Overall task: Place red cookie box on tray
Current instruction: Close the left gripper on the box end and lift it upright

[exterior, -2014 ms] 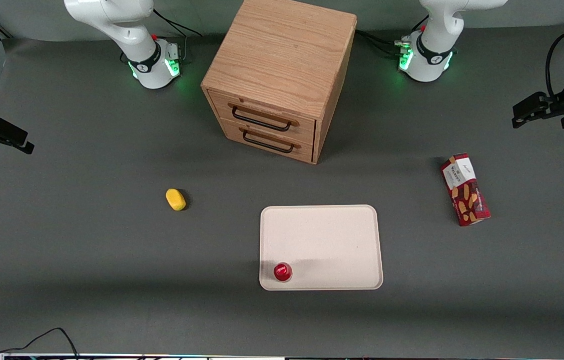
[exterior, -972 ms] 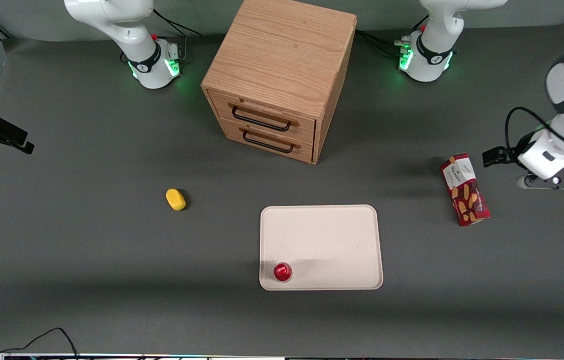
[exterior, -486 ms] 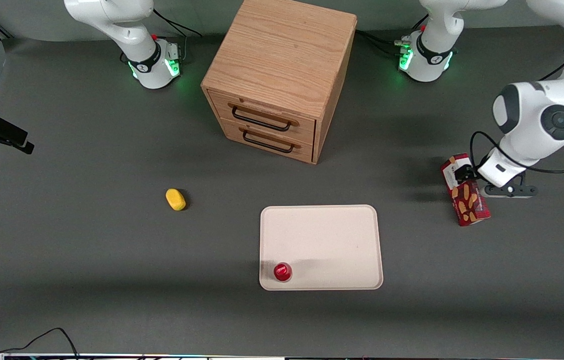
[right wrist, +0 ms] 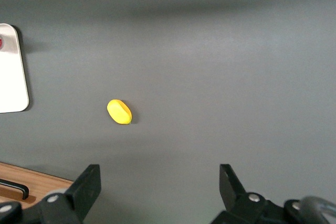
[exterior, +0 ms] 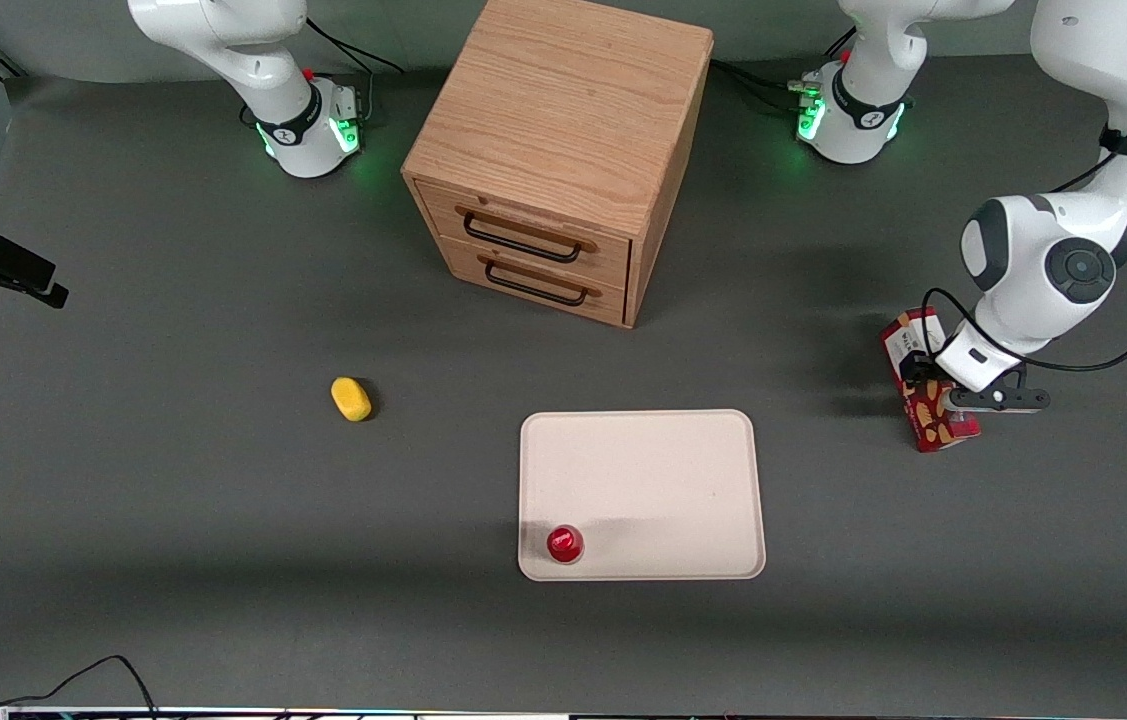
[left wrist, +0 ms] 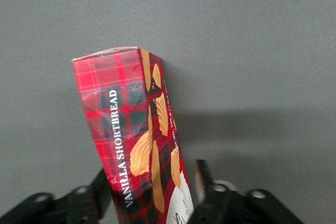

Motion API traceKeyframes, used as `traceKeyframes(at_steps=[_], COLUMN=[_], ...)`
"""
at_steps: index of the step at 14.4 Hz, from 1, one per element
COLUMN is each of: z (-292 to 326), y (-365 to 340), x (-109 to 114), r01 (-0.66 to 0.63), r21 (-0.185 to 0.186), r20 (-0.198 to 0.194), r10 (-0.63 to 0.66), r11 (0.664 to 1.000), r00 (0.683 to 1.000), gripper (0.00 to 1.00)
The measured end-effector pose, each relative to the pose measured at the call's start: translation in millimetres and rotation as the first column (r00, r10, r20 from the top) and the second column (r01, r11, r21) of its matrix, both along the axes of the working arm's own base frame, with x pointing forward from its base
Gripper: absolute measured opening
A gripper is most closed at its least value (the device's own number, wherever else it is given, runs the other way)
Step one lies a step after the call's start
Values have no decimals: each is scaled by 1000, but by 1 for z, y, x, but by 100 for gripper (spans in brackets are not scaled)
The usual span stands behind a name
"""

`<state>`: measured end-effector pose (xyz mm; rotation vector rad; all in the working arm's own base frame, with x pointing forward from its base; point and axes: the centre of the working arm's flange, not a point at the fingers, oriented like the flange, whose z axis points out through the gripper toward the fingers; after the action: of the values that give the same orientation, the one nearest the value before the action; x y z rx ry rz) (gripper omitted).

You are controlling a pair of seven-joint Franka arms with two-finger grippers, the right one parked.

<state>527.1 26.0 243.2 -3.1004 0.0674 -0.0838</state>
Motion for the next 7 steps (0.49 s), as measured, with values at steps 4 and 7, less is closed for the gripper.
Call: traceKeyframes(at_steps=[4, 7], z=[2, 24], y=[0, -6], x=[1, 0], r01=[-5, -20], r21=[-4, -26], r20=[4, -69], r10=[5, 18], r11=[1000, 999], r00=[1000, 997], gripper=[22, 7])
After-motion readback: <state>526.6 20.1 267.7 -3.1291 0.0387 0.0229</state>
